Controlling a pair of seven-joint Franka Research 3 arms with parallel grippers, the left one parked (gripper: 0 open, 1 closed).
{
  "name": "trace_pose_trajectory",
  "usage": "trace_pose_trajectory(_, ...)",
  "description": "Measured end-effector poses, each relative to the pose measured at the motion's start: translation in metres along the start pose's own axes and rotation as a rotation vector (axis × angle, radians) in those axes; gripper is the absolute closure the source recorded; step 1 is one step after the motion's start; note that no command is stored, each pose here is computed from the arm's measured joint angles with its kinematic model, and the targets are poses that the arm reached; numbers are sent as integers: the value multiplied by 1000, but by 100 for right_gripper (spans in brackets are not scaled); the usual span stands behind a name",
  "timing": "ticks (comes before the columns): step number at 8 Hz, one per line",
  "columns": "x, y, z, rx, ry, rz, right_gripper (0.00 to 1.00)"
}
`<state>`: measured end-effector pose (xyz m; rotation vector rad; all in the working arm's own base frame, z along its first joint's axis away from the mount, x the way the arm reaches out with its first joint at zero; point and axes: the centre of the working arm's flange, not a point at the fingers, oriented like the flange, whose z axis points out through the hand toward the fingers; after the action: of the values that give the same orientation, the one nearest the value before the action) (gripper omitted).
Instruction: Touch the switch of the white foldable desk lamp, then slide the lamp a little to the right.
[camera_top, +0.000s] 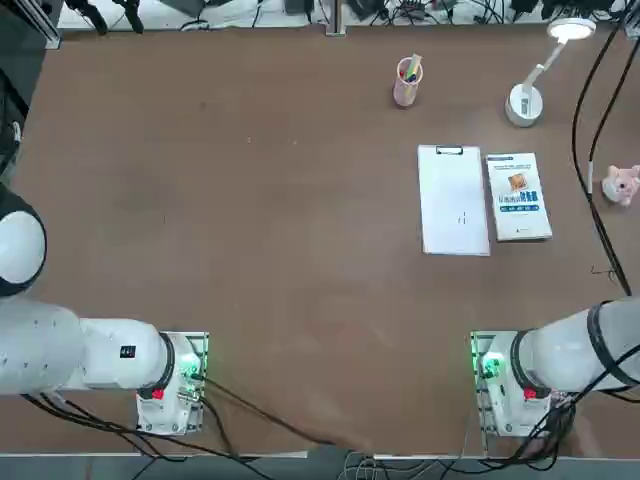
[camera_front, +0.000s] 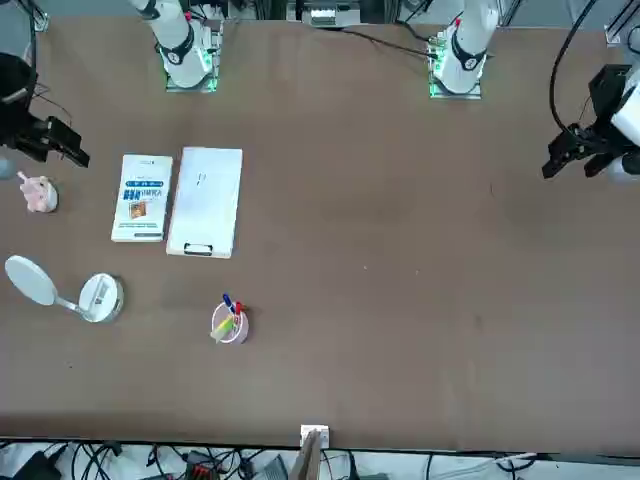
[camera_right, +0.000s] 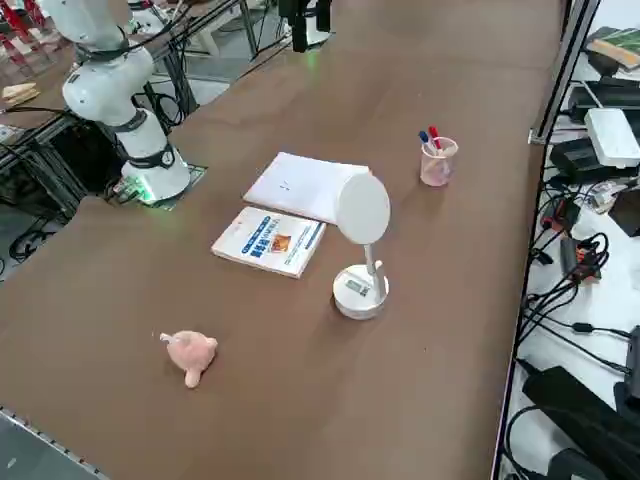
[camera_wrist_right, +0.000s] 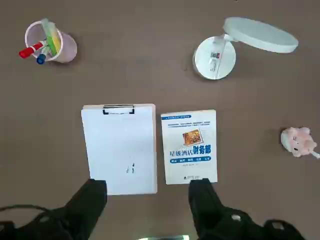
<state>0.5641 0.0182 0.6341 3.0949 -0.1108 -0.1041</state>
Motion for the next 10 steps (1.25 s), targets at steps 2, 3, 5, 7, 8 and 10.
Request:
trace_pose_trajectory(2,0,-1,0,-1,0,-1,0)
trace_pose_trajectory(3,1,-1,1,-1,-2,-4,0)
trace_pose_trajectory(5,10,0,17,-26,-29,-72,0)
trace_pose_trajectory(7,30,-2,43,-55,-50,-156,0)
trace_pose_trajectory(8,38,-4,55,-59,-59,-176,0)
trace_pose_trajectory(10,55,-8,76,-68,-57,-210,0)
